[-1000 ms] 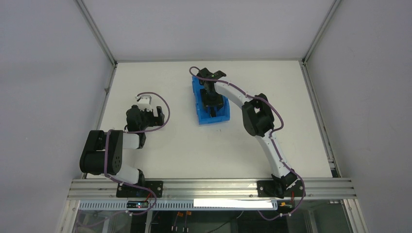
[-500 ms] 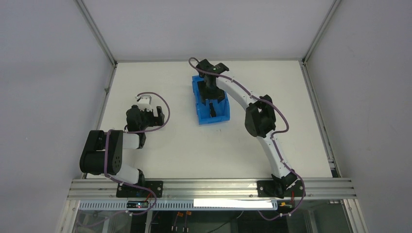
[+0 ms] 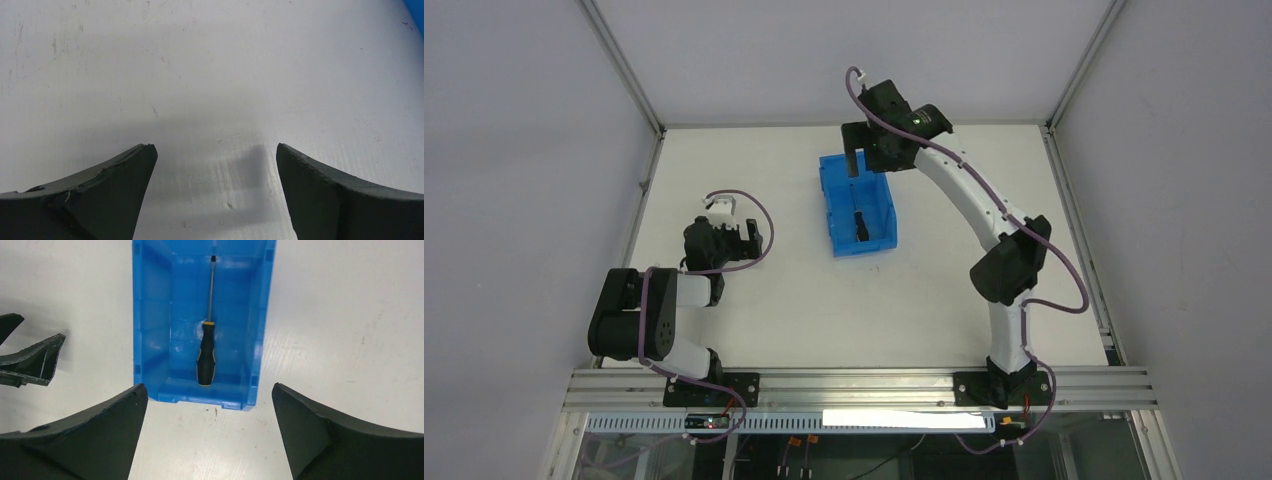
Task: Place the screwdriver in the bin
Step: Place the screwdriver in the bin, then reset both arms
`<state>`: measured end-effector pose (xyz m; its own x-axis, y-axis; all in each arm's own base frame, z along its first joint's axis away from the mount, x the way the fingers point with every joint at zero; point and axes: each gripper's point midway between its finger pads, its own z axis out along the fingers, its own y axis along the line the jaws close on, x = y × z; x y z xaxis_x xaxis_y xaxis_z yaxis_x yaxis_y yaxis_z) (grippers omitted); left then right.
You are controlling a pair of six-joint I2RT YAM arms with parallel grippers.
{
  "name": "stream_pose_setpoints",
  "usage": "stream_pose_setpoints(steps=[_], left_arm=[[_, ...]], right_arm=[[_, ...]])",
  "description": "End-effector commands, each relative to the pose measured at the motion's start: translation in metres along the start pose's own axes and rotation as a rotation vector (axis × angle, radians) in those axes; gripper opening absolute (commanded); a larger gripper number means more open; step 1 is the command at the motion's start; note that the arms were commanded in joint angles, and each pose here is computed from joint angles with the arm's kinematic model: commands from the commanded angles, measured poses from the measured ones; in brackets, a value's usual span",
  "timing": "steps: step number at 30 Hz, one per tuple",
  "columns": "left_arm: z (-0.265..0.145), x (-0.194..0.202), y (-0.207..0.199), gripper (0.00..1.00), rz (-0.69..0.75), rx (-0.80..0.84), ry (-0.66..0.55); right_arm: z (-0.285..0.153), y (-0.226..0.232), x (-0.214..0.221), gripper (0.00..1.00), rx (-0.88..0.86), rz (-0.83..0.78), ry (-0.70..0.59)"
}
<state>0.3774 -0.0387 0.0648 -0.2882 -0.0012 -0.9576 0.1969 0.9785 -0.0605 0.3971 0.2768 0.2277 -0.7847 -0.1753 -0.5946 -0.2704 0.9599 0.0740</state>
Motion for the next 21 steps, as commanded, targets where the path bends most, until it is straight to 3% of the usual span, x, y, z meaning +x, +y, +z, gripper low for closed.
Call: stream_pose_setpoints(steps=[1,10,16,21], left_arm=[[0.004,-0.019,0.004,0.99,-0.001,-0.003,-0.062],[0.004,-0.019,0.005,0.99,0.000,-0.004,-0.062],[0.004,-0.019,0.004,0.99,0.000,-0.003,-0.062],[0.004,-0.020,0.004,0.99,-0.001,-0.003,-0.062]], right_arm=[[-0.023,-0.021,-0.018,0.98,0.029,0.010,-0.121],[-0.034,-0.078,-0.013,0.98,0.073,-0.010,-0.406],[-0.020,-0.145,0.026,0.98,0.084,0.153,-0.449],[-0.006,-0.189,0.058,0.99,0.155,0.194,-0.491]])
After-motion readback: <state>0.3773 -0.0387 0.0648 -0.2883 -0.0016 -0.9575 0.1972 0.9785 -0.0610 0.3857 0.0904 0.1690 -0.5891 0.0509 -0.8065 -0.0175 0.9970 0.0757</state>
